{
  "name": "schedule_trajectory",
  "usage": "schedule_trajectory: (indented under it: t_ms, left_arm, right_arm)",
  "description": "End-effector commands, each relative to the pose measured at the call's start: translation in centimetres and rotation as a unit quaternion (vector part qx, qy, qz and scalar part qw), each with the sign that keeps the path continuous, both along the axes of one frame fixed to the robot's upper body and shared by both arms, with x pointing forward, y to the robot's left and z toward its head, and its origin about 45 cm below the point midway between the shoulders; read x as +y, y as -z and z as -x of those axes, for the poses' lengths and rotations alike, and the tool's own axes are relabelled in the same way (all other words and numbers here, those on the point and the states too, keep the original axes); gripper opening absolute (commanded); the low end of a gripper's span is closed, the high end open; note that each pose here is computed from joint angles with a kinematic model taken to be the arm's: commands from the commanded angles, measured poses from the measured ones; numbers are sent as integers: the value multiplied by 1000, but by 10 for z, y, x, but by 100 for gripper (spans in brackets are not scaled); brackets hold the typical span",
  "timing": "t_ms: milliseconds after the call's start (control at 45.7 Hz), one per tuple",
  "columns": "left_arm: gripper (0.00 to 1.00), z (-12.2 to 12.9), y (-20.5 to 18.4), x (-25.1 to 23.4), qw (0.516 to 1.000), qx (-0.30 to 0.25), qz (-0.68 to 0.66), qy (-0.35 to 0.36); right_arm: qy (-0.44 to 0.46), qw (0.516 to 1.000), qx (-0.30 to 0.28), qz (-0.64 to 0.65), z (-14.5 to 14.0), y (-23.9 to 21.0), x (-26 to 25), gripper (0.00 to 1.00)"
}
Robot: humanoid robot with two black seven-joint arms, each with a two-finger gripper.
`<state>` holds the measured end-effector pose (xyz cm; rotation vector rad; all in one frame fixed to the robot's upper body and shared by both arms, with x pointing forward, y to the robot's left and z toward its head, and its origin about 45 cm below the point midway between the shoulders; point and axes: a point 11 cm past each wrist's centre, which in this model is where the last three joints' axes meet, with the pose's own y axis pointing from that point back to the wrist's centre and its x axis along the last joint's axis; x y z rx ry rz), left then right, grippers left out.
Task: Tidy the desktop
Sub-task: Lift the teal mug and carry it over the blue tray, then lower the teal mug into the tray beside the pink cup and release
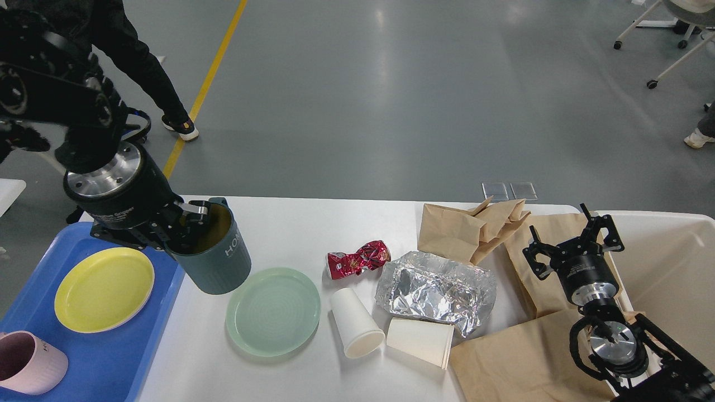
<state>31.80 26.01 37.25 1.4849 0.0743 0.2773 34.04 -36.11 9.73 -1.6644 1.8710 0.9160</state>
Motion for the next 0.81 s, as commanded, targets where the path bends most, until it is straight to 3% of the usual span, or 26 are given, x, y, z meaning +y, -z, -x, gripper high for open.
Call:
schedule_trajectory:
  t_ms: [0,328,591,788]
  left_arm:
    - [0,2,29,46,1000,-5,1,-16]
    - [0,38,129,171,998,-10,-25,-59]
    - [0,52,173,226,994,-11,-69,-86]
    - [0,63,199,231,995,-5,-52,-90]
  right_arm:
    - [0,1000,0,0,0,0,0,100]
    - [0,1000,0,0,0,0,0,100]
    - [0,1000,0,0,0,0,0,100]
    - [0,1000,0,0,0,0,0,100]
